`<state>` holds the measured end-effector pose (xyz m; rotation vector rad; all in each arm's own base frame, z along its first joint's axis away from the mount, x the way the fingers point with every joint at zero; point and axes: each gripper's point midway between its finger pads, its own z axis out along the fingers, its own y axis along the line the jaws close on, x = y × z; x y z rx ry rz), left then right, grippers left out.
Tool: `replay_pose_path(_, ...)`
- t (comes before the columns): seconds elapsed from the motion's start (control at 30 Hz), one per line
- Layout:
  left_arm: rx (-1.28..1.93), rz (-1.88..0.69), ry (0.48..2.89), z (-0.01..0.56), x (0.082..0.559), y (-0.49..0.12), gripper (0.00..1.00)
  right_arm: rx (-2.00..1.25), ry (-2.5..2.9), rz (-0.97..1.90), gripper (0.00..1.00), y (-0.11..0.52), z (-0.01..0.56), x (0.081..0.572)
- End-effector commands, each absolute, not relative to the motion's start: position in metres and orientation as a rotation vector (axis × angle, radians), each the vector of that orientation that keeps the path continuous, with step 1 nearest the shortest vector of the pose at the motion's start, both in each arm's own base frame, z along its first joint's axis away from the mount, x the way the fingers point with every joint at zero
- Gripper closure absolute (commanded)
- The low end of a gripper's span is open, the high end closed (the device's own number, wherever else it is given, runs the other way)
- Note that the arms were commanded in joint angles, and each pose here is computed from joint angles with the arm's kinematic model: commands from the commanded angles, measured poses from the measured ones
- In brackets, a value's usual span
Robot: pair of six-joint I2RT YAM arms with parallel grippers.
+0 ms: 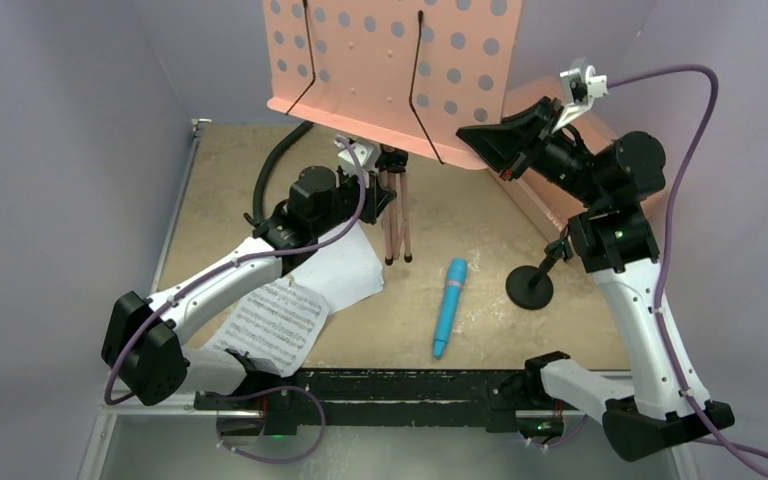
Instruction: Set up the instrument practice props
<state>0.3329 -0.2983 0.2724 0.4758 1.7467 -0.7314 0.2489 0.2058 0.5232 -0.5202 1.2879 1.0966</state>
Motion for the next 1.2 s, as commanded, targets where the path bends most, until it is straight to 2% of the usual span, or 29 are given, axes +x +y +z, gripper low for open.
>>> replay_pose_path(0.0,0.417,-0.673,1.438,0.354,0.354,-0.291,1.0,-0.729,0.803,0.968,1.0,0.194,0.599,0.17)
replay_pose_path(0.3,0.446,-0.577,1.384,0.351,0.367,-0.288,1.0,-0.914,0.761,0.85,1.0,0.199,0.555,0.159)
replay_pose_path(0.53,0.436,-0.479,1.382,0.346,0.377,-0.278,1.0,-0.844,0.808,0.815,1.0,0.192,0.532,0.164)
replay_pose_path(0.9,0.488,-0.467,1.457,0.32,0.37,-0.276,1.0,-0.82,0.923,0.825,1.0,0.194,0.502,0.183)
replay_pose_path(1.17,0.566,-0.509,1.488,0.304,0.363,-0.287,1.0,-0.782,0.969,0.815,0.85,0.192,0.492,0.194)
